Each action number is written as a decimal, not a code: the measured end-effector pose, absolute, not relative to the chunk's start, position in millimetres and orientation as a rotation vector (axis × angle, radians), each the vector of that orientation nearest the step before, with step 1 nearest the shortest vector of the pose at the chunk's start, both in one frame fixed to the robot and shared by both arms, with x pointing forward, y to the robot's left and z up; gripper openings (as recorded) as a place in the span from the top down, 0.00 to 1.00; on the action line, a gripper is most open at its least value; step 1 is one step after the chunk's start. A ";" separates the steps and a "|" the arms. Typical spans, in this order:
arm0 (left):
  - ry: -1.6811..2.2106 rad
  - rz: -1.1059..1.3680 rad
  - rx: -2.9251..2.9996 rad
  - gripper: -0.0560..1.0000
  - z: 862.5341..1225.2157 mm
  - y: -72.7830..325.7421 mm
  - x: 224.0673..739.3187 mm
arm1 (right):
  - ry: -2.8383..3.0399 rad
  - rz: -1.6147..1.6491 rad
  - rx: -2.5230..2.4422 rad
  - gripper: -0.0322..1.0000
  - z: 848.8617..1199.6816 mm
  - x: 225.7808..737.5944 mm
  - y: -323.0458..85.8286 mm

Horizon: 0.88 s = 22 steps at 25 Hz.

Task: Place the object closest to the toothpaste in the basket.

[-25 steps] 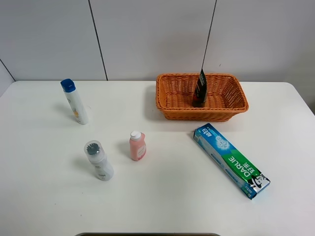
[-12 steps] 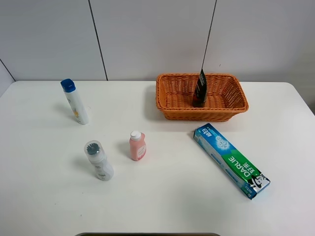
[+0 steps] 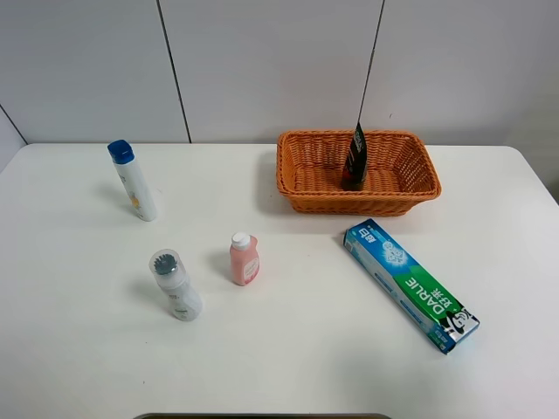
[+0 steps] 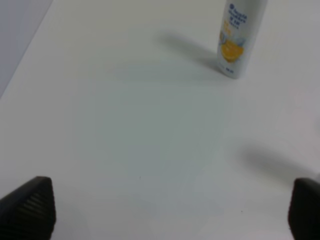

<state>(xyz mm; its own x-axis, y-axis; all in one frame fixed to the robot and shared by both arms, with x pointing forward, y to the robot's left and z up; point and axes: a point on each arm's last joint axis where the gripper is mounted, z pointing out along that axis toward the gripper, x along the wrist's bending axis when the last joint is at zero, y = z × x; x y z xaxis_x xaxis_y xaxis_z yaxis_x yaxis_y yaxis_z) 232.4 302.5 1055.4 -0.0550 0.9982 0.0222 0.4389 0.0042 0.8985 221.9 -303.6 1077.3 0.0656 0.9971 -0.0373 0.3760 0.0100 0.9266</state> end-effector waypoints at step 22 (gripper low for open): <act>1.579 1.010 1.516 0.06 1055.4 302.5 232.4 | 1.490 0.887 1.563 0.01 1053.4 233.0 -303.6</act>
<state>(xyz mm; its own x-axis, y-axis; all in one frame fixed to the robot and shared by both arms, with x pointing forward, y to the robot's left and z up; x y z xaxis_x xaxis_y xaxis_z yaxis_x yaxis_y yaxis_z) 232.4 302.5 1055.4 -0.0550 0.9982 0.0222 0.4389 0.0042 0.8985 233.0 -303.6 1053.4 0.0665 0.9973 -0.0302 0.4487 -0.0028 0.8937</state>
